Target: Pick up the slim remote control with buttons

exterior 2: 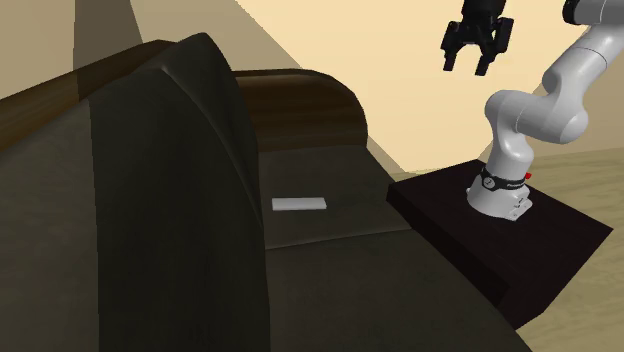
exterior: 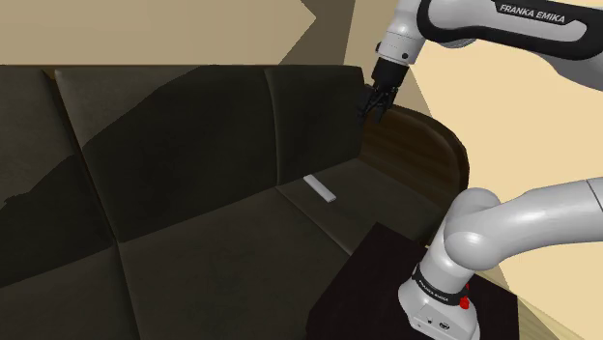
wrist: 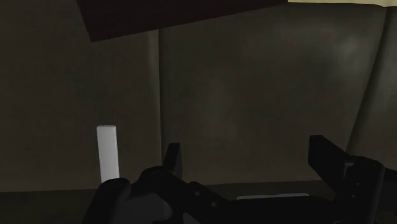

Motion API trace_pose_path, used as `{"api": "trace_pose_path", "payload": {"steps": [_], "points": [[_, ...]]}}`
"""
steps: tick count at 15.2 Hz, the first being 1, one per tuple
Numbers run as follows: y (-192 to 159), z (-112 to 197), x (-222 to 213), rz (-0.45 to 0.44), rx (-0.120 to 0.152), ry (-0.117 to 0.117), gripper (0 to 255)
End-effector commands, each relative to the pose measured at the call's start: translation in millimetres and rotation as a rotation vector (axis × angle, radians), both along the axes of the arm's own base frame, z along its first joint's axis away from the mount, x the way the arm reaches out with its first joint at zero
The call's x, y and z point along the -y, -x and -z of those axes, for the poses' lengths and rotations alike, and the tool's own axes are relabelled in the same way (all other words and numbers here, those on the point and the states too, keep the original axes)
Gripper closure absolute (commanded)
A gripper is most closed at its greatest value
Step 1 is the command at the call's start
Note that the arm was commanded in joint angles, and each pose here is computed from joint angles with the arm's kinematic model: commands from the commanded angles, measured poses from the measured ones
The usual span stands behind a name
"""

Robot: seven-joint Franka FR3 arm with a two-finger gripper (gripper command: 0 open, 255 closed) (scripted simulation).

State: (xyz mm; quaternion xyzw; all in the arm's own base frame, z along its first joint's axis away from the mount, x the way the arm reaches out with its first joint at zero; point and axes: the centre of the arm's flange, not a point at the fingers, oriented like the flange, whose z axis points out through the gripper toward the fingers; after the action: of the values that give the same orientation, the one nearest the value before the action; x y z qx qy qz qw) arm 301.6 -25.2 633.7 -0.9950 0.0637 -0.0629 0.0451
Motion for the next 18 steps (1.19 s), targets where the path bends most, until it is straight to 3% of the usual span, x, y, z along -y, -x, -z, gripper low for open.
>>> {"api": "trace_pose_path", "payload": {"steps": [1,18], "points": [[0,0,0,0.000,0.000,0.000,0],[-103,170,98,0.038,-0.009,0.036,0]]}}
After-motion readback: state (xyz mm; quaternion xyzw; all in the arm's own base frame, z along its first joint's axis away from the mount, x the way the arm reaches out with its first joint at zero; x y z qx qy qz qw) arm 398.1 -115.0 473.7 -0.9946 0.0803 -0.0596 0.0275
